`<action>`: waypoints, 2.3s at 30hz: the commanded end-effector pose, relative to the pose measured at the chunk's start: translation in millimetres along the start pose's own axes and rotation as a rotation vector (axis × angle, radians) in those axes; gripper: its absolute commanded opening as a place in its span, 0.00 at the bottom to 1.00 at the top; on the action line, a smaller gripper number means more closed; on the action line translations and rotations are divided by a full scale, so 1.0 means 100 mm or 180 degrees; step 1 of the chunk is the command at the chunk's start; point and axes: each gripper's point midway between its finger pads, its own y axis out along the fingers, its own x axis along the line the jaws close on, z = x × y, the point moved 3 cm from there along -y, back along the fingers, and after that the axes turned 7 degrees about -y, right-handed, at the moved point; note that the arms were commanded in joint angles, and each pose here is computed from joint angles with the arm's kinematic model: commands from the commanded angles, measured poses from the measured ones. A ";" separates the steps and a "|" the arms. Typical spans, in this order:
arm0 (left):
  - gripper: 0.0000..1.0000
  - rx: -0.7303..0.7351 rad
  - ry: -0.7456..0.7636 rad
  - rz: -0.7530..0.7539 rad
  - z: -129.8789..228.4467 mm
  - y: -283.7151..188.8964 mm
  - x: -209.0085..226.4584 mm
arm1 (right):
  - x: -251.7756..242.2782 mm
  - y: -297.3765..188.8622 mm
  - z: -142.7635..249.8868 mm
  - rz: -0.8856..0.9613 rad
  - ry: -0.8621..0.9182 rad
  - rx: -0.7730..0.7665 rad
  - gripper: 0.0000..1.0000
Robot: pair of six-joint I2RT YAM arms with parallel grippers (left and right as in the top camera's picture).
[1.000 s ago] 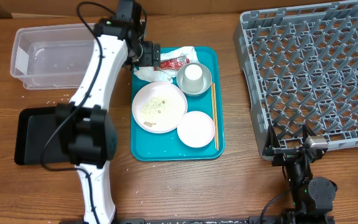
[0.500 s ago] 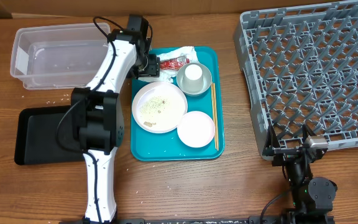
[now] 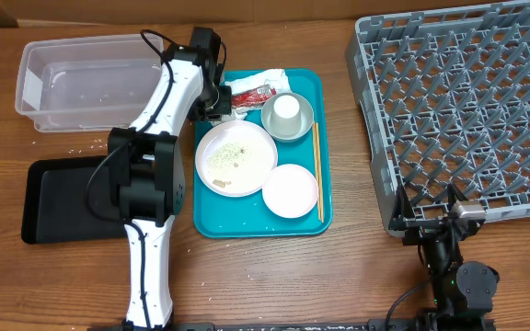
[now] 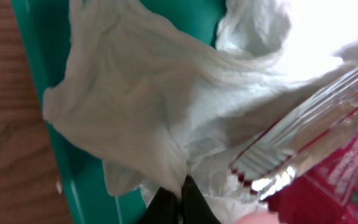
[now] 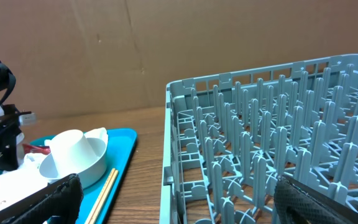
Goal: Sort waste into correct bins and load items into the dishwasher
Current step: 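Reach the left gripper to the white tissue on the teal tray and grasp it, then carry the tissue left and drop it into the clear plastic bin, then move the left gripper back to the tray and grasp the remaining tissue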
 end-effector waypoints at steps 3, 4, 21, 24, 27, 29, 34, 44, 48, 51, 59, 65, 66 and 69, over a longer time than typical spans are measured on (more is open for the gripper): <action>0.04 -0.0043 -0.0037 -0.0007 -0.07 -0.39 -0.05 | 0.00 0.00 0.02 0.0007 -0.0002 -0.0007 1.00; 0.04 -0.0041 -0.0038 -0.0007 -0.08 -0.47 -0.05 | 0.00 0.00 0.02 0.0007 -0.0002 -0.0007 1.00; 0.04 -0.0278 -0.0169 -0.0696 -0.01 -1.49 0.30 | 0.00 0.00 0.02 0.0007 -0.0002 -0.0007 1.00; 0.04 -0.0542 -0.0484 -0.0864 -0.11 -1.65 0.46 | 0.00 0.00 0.02 0.0007 -0.0002 -0.0007 1.00; 0.04 -0.0877 -0.0843 -0.0929 -0.25 -1.83 0.64 | 0.00 0.00 0.02 0.0007 -0.0002 -0.0007 1.00; 0.04 -0.1095 -0.1028 -0.0889 -0.37 -1.94 0.76 | 0.00 0.00 0.02 0.0007 -0.0002 -0.0007 1.00; 0.04 -0.1553 -0.1418 -0.0790 -0.65 -2.17 1.17 | 0.00 0.00 0.02 0.0007 -0.0002 -0.0007 1.00; 1.00 -0.1850 -0.2299 -0.0732 -0.82 -2.23 2.05 | 0.00 0.00 0.02 0.0008 -0.0002 -0.0007 1.00; 1.00 -0.1759 -0.2339 -0.0554 -0.81 -2.21 2.11 | 0.00 0.00 0.02 0.0007 -0.0002 -0.0007 1.00; 1.00 -0.1549 -0.2128 -0.0185 -0.79 -2.14 1.93 | 0.00 0.00 0.02 0.0007 -0.0002 -0.0007 1.00; 0.92 -0.1324 -0.0637 0.1116 -0.84 -2.16 0.89 | 0.00 0.00 0.02 0.0007 -0.0002 -0.0007 1.00; 0.86 -0.1398 -0.0214 0.1068 -0.87 -2.07 0.23 | 0.00 0.00 0.02 0.0007 -0.0002 -0.0007 1.00; 0.86 -0.1396 -0.0151 0.1079 -0.87 -2.03 0.12 | 0.00 0.00 0.02 0.0008 -0.0002 -0.0007 1.00; 0.86 -0.1388 0.0004 0.0993 -0.87 -1.86 -0.18 | 0.00 0.00 0.02 0.0007 -0.0002 -0.0007 1.00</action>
